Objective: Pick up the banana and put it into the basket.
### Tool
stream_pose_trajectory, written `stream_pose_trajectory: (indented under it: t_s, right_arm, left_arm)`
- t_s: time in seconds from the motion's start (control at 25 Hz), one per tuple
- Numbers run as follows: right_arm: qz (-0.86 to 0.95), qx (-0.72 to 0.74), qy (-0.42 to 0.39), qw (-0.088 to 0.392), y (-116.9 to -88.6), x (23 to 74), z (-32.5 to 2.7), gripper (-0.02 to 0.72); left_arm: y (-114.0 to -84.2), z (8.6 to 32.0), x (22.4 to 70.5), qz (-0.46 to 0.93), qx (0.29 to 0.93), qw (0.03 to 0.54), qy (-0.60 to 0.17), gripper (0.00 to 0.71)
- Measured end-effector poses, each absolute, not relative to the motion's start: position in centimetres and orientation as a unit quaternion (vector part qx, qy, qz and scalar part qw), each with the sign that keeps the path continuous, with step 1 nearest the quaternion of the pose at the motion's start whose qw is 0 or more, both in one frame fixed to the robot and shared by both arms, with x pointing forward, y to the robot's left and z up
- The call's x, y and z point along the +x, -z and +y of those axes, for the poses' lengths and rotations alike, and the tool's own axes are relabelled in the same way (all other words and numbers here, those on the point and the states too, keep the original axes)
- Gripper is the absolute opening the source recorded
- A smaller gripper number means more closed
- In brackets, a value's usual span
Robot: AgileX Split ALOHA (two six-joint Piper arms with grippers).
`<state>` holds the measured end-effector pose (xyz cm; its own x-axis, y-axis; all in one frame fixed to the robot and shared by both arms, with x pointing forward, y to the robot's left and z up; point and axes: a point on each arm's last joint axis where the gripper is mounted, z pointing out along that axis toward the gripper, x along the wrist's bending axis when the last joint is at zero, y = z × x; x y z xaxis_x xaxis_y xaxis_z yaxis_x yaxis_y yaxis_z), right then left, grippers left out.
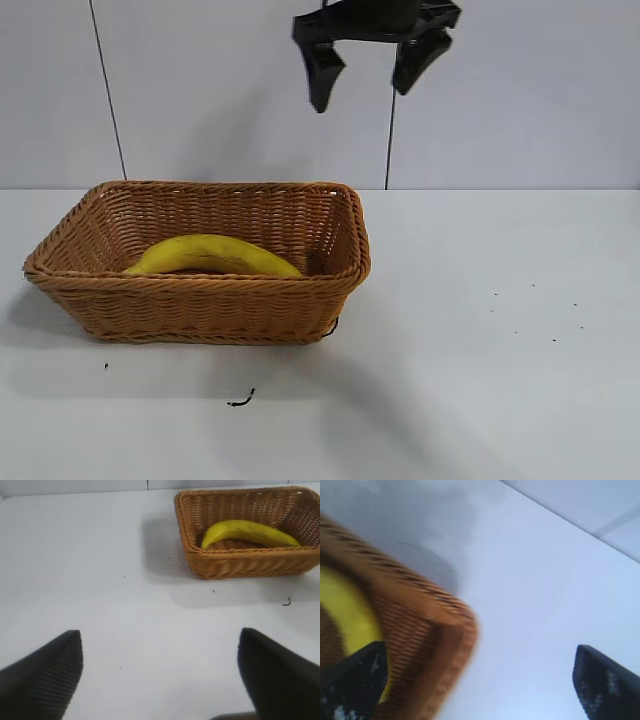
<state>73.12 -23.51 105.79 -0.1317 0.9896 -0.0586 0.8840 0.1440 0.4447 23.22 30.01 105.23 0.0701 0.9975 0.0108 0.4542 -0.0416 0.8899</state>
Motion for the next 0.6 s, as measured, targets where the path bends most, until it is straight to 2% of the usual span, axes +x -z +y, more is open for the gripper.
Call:
stream_pose_trajectory:
  t_s: [0.16, 0.28, 0.44, 0.6]
  right_arm:
    - [0.702, 0.674, -0.150, 0.174, -105.8, 73.5, -28.2, 0.689]
    - [0.686, 0.690, -0.154, 0.170, -105.8, 73.5, -30.1, 0.689]
    - [0.677, 0.700, -0.155, 0.165, -105.7, 73.5, -31.3, 0.689]
    - [0.683, 0.705, -0.140, 0.132, -104.6, 72.2, -31.1, 0.689]
  left_arm:
    - [-105.2, 30.0, 23.2, 0.580, 0.626, 0.378, -0.359, 0.635]
    - [-105.2, 30.0, 23.2, 0.580, 0.626, 0.378, -0.359, 0.635]
    - [-105.2, 30.0, 23.2, 0.580, 0.626, 0.378, -0.359, 0.635]
    - [-105.2, 30.0, 23.2, 0.580, 0.626, 0.378, -0.359, 0.635]
